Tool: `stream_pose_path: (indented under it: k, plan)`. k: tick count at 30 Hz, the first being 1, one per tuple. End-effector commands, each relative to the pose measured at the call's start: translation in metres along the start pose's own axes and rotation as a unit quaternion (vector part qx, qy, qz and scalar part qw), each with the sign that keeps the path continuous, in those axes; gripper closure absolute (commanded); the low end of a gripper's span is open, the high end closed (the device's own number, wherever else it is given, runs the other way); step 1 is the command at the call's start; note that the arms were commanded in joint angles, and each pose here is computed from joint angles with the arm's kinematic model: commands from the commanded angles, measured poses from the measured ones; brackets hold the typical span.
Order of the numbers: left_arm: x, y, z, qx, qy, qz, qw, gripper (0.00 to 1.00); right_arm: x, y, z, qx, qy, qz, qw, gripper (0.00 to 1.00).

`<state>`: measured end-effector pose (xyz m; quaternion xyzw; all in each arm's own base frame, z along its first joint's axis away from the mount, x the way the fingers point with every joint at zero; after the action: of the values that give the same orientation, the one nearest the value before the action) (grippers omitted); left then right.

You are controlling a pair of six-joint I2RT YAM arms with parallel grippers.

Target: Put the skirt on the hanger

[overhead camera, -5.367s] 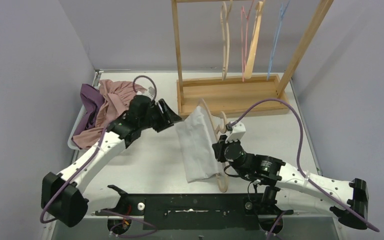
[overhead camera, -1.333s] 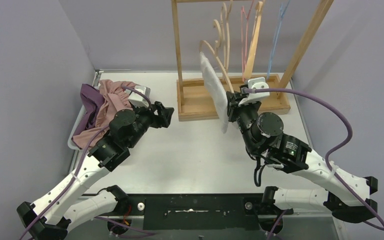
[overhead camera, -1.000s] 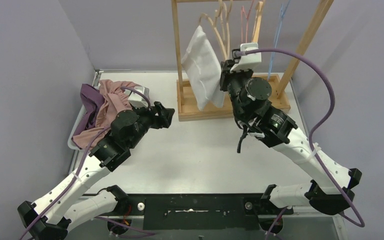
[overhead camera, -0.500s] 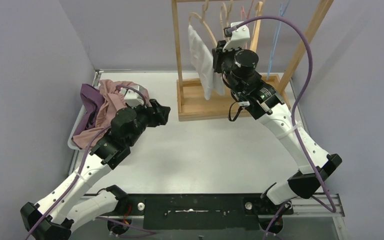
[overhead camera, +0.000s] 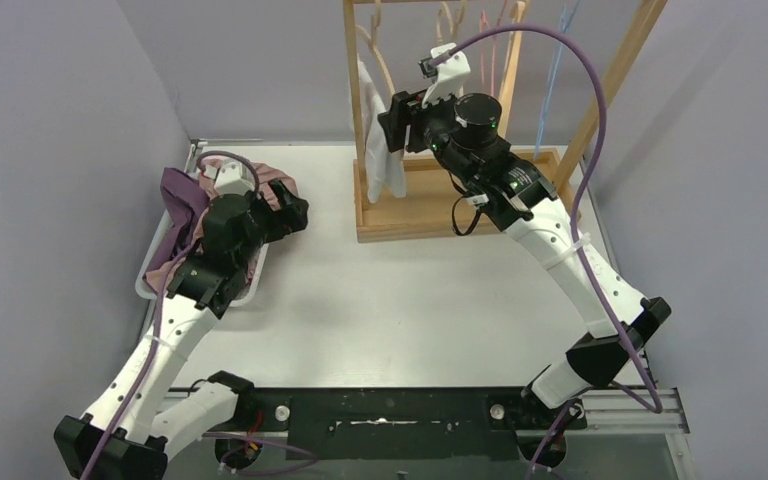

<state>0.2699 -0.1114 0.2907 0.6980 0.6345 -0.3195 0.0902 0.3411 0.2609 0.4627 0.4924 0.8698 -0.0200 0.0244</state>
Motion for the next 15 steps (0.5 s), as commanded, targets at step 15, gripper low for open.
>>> stream_pose_path:
  k: [15]
  plan:
    - [0.115,0.022,-0.059,0.050,-0.142,-0.177,0.973,0.13,0.018,-0.133,-0.014,-0.102,-0.013,-0.150,0.983,0.18]
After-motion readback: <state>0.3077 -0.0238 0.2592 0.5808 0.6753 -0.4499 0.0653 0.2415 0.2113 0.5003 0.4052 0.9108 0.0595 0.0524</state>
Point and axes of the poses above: each gripper's point midway between its finger pads, its own y axis out along the fingers, its own x axis along the line the jaws close on, z = x × y, the point moved 5 cm from there along -y, back along the fingers, and after that the axes turned 8 degrees about -y, right-handed, at the moved point
